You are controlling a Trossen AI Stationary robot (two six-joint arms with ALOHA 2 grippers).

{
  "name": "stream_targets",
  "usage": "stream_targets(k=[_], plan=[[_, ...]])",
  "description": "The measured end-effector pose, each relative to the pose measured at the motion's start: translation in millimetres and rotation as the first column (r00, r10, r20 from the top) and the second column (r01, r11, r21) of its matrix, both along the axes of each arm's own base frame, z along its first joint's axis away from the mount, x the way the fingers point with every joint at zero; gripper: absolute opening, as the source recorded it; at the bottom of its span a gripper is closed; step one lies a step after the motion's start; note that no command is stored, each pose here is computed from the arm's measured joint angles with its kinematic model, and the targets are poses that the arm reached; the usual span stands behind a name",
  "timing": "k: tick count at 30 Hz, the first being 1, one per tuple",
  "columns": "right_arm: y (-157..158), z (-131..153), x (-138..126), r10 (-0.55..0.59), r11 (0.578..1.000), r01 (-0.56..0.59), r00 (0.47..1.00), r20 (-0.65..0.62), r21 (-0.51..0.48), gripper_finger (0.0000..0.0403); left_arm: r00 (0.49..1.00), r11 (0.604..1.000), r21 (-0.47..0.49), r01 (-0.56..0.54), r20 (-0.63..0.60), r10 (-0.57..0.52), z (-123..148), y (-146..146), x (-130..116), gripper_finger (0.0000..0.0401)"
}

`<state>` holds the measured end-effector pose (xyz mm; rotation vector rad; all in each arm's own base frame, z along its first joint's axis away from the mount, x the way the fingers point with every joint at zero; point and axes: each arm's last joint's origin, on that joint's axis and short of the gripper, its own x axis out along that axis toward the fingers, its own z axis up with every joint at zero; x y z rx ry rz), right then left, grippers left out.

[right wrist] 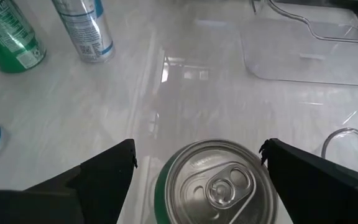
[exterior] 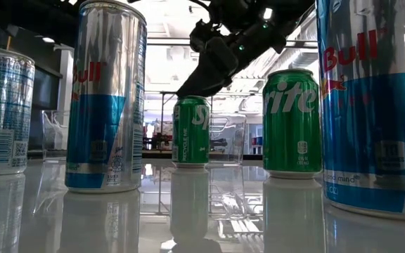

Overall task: Sort soda cans
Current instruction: Put the top green soda can into the middle transparent bin

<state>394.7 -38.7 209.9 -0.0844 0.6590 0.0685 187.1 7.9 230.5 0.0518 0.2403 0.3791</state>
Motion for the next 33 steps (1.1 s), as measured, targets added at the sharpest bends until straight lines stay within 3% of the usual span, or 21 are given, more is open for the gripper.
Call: stream_targets(k=[9, 16, 25, 33], plan=[[-1, 17, 6, 0.031, 0.999, -0.030, 0.999, 0.027, -0.041, 0.0346, 1.000, 1.000, 0.000, 0.000, 0.001, 0.000, 0, 0, 0, 0.0367], [-4, 9, 2, 0.089, 0.995, -0.091, 0.995, -0.052, -0.045, 0.0346, 1.000, 1.000, 0.000, 0.000, 0.001, 0.000, 0, 0, 0, 0.0367], [-7, -6, 11, 0.109, 0.990, -0.113, 0.992, -0.059, -0.086, 0.0346, 1.000, 1.000, -0.007, -0.002, -0.005, 0.002, -1, 0, 0, 0.0367], [-4, 1, 8, 0.070, 0.997, -0.071, 0.996, -0.054, -0.017, 0.0346, 1.000, 1.000, -0.008, -0.002, -0.013, 0.002, -1, 0, 0, 0.0367]])
